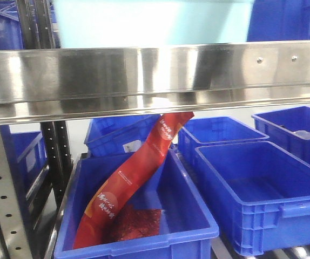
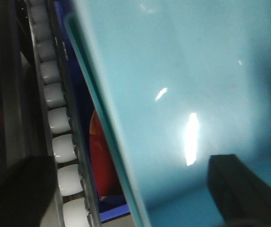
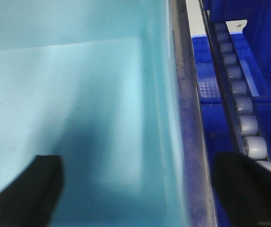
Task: Move two blue bins to right shelf middle
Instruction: 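Push the light-blue bin with both grippers onto the upper shelf level, then open both grippers to release the bin's side walls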
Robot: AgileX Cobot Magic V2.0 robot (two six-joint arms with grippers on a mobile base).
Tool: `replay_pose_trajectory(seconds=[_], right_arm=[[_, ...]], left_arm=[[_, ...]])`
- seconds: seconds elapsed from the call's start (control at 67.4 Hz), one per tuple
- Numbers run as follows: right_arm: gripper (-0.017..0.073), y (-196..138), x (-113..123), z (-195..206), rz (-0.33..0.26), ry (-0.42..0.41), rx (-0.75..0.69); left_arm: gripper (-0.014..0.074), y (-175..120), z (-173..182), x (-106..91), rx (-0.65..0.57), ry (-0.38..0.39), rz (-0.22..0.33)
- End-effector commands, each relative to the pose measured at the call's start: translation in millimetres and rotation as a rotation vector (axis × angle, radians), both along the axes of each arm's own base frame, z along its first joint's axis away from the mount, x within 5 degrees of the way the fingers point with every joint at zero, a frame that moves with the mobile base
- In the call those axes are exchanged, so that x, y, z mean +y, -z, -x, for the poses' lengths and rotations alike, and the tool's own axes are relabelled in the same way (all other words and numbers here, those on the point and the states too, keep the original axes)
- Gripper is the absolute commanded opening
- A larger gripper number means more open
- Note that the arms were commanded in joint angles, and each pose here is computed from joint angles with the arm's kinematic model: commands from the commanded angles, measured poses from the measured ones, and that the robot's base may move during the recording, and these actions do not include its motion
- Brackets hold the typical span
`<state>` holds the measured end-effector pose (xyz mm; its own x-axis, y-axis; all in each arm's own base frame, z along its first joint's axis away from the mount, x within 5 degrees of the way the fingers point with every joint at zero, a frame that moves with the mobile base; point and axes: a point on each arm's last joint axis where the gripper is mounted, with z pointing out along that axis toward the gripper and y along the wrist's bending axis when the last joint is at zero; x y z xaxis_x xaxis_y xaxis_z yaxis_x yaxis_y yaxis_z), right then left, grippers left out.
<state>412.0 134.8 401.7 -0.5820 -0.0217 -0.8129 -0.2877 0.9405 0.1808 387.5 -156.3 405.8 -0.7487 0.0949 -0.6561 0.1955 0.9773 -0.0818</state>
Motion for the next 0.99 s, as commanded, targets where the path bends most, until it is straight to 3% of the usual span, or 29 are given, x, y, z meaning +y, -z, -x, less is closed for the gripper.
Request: replay_pose_trajectory(seconds=[0.0, 0.193, 0.297, 0.43, 0.49, 0.549, 0.786, 0.979], right_arm=[[0.0568, -12.4, -4.0, 5.2, 0.005, 0.007, -0.041], [0.0474, -39.1, -10.5, 27.8, -0.003, 0.003, -0.075], [0.0295, -60.3, -16.3, 47.8, -0.011, -0.001, -0.105], [-0.0024, -87.3, -24.4, 75.5, -0.025, -0.003, -0.157], [-0.017, -98.8, -29.1, 89.5, -0.022, -0.002, -0.178], [-0.016, -107.6, -35.4, 102.1, 0.01, 0.009, -0.194], [-0.0162, -105.2, -56.3, 140.1, 0.129, 0.057, -0.197], [-0.0162, -64.9, -68.1, 181.0, 0.118, 0.054, -0.247]], left_arm=[[0.0608, -12.3, 5.5, 1.7, -0.041, 0.003, 0.009], [0.0567, -45.5, 29.6, 11.9, -0.116, 0.003, 0.041], [0.049, -71.2, 51.9, 21.6, -0.175, 0.001, 0.064], [0.0228, -99.7, 81.3, 34.9, -0.243, -0.004, 0.085], [0.0055, -109.8, 94.5, 41.1, -0.264, -0.002, 0.082], [-0.0115, -115.4, 105.4, 45.8, -0.269, 0.024, 0.049], [-0.0111, -125.9, 149.0, 68.7, -0.33, 0.011, 0.014], [-0.0111, -97.3, 195.8, 88.3, -0.456, 0.033, 0.029]])
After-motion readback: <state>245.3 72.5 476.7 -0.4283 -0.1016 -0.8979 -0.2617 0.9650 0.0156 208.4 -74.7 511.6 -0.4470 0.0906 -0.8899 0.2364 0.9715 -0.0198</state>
